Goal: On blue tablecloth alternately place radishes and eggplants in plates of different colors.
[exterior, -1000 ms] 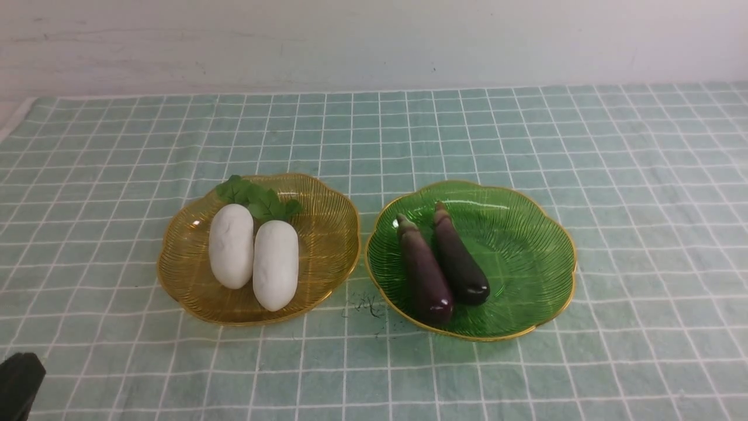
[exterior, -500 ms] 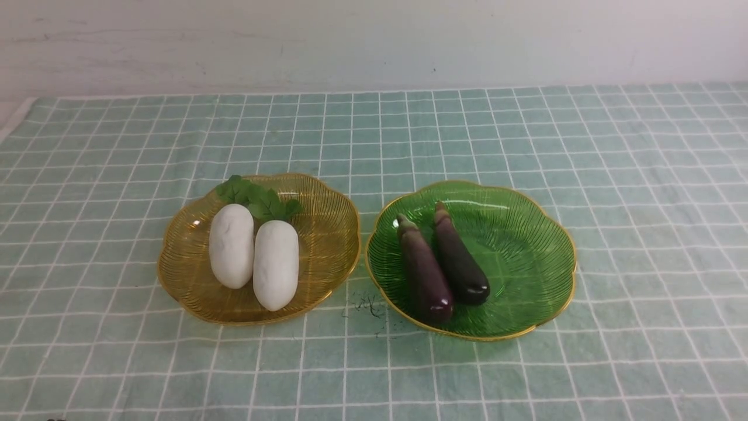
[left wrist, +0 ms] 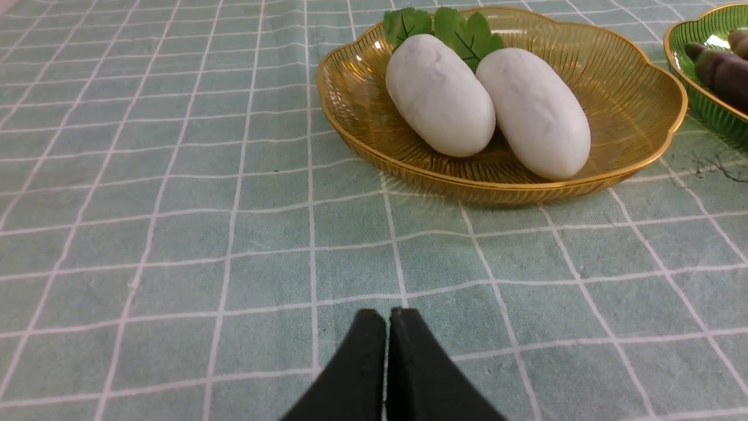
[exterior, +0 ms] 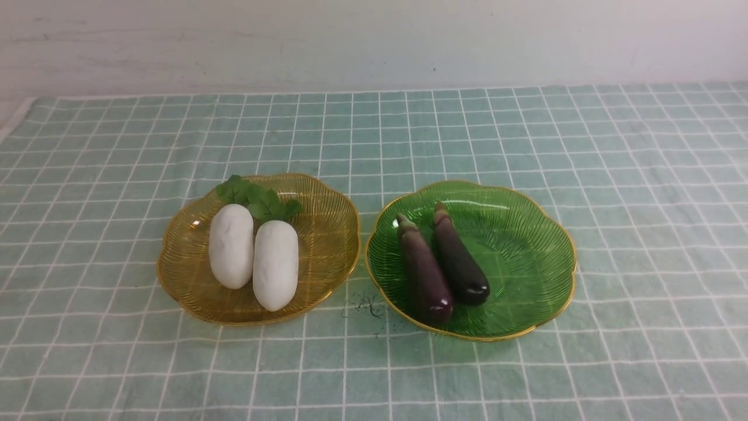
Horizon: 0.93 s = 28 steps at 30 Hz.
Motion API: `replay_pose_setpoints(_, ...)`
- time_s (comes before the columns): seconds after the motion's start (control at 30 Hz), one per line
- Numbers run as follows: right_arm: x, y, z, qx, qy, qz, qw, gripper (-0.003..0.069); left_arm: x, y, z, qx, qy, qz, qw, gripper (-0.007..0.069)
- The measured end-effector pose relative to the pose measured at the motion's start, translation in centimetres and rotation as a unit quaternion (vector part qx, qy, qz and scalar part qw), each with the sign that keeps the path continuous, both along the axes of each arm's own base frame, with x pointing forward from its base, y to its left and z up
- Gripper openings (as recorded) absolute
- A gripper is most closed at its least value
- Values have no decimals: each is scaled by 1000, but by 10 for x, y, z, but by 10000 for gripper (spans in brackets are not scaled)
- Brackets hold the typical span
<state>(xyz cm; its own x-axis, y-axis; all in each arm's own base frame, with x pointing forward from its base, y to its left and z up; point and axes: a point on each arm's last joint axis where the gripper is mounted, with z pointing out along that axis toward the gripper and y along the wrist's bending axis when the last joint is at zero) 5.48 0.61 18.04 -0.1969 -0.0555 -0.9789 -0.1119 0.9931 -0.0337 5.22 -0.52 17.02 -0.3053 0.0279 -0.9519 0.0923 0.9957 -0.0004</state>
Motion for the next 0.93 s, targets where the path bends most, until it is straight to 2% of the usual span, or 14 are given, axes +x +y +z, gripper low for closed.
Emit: replay_pose_setpoints(0.93,0,0,0,12,1,-2,1000,-15,0,0,0,0,0,0,1000,-8)
